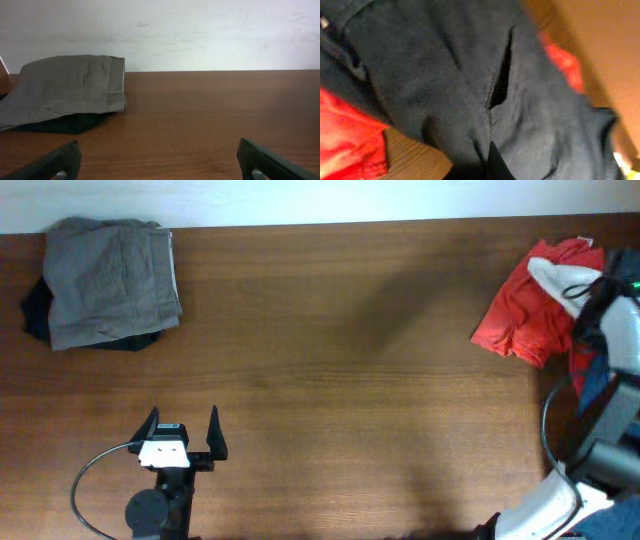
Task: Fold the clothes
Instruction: 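Reach the right gripper to the navy shorts at the right edge and grasp them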
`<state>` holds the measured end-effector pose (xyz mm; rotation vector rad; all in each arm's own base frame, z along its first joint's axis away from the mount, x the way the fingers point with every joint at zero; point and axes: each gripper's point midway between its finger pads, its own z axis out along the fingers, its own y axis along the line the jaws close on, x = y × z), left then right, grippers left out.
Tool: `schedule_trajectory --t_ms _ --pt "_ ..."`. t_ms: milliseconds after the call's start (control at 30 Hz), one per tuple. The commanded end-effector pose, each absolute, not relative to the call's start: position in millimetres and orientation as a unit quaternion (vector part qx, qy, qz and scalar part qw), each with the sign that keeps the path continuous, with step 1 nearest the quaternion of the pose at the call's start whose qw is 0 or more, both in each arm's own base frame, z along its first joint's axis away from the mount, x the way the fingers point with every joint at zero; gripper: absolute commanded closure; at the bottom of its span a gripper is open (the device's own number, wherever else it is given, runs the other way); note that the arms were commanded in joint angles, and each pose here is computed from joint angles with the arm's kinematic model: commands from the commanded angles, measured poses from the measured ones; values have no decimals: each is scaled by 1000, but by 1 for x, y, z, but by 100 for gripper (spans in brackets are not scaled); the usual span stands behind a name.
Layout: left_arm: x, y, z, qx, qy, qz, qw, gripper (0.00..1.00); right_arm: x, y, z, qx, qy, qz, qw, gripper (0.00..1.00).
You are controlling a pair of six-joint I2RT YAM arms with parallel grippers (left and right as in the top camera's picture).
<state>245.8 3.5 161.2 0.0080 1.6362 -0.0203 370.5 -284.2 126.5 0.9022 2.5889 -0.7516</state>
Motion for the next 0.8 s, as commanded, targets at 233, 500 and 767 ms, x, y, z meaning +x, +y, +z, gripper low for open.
schedule_trajectory --t_ms 233,500,767 --pt "246 5 159 -2 730 -11 683 1 363 -240 166 321 910 -162 206 93" --pt "246 5 159 -2 730 -11 683 1 365 -217 106 308 930 -97 175 64" --pt "246 5 159 -2 730 -11 683 1 414 -189 144 196 945 4 261 58"
